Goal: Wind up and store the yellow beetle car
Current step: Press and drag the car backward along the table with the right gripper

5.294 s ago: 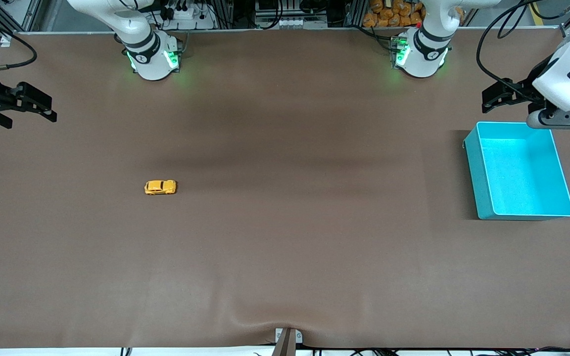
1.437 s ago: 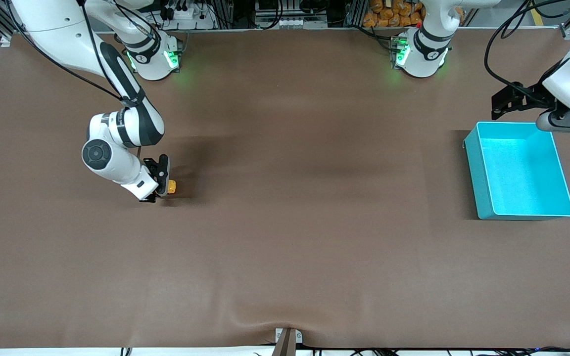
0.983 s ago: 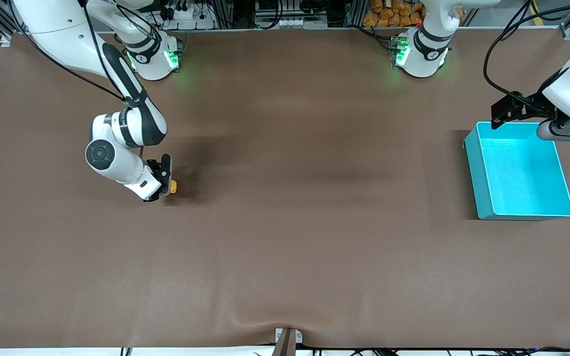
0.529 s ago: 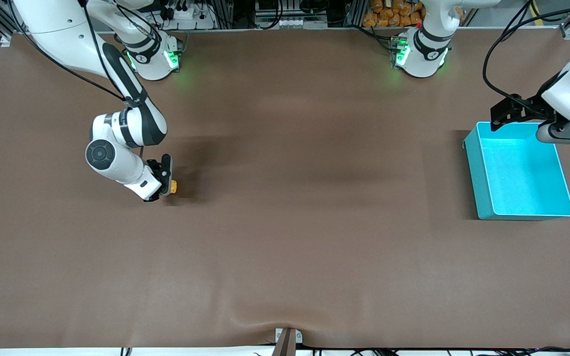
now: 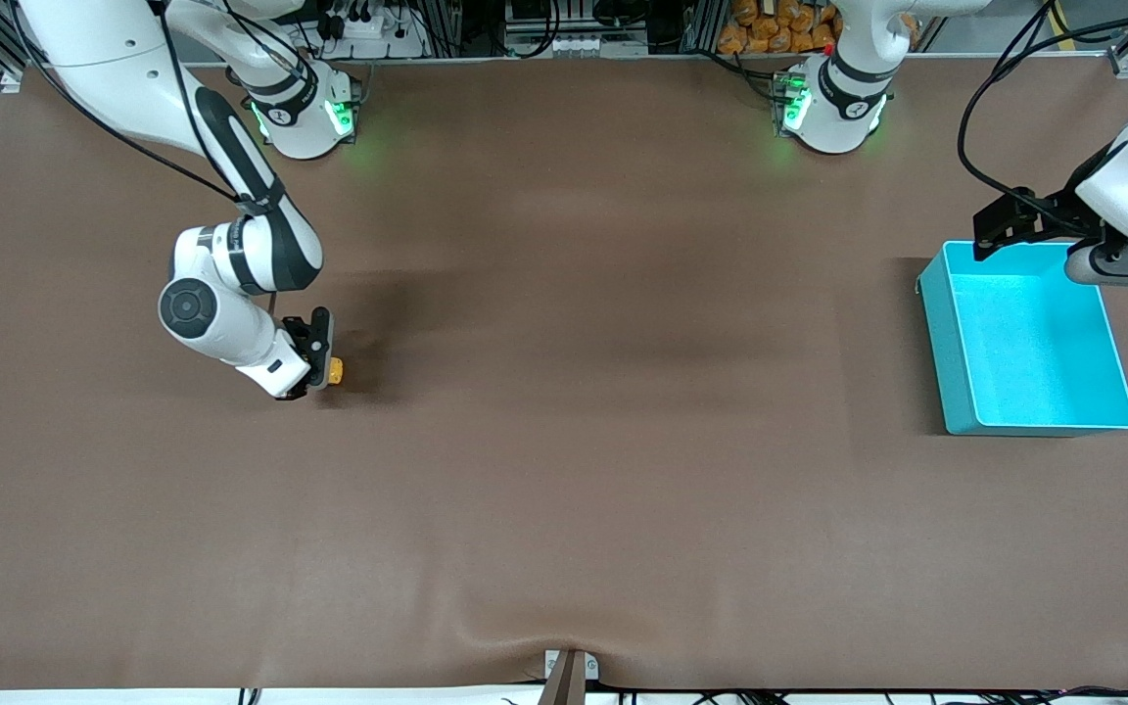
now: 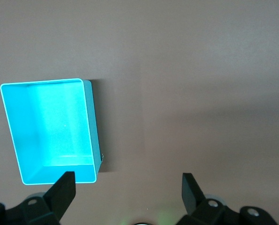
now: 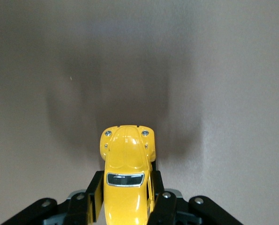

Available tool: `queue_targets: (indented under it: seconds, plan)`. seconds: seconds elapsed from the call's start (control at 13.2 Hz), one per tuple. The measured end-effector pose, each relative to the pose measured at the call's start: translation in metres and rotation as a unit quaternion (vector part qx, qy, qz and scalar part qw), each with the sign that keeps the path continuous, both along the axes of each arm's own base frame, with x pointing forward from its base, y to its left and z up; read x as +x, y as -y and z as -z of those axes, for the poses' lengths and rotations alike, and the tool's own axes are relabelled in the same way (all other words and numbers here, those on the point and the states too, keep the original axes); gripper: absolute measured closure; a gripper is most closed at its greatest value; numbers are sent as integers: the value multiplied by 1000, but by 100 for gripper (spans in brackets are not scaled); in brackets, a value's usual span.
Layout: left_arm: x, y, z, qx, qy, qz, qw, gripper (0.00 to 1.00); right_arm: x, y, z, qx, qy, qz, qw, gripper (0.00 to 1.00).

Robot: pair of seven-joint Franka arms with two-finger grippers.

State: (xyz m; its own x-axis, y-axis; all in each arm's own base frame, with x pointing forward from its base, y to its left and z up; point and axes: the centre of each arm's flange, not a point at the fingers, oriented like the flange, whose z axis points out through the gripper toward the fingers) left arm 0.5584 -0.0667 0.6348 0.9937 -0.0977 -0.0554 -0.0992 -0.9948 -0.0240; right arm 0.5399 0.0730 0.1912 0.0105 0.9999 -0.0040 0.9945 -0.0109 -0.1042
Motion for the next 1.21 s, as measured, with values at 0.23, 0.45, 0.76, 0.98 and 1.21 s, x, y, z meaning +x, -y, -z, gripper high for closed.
queue_targets:
  seconds: [0.23, 0.45, 0.76, 0.98, 1.21]
  plan:
    - [0, 0, 0, 0, 0, 0, 1000, 0, 1, 17, 0, 1, -3, 2, 1000, 56]
    - [0, 0, 0, 0, 0, 0, 1000, 0, 3, 41, 1, 4, -5, -3, 1000, 56]
    - [0, 0, 0, 0, 0, 0, 1000, 0, 3, 69, 2, 7, -6, -9, 1000, 56]
    - [0, 0, 0, 0, 0, 0, 1000, 0, 3, 92, 2, 11, -6, -18, 1000, 56]
    - [0, 0, 0, 0, 0, 0, 1000, 0, 2, 124, 2, 14, -3, -23, 1000, 56]
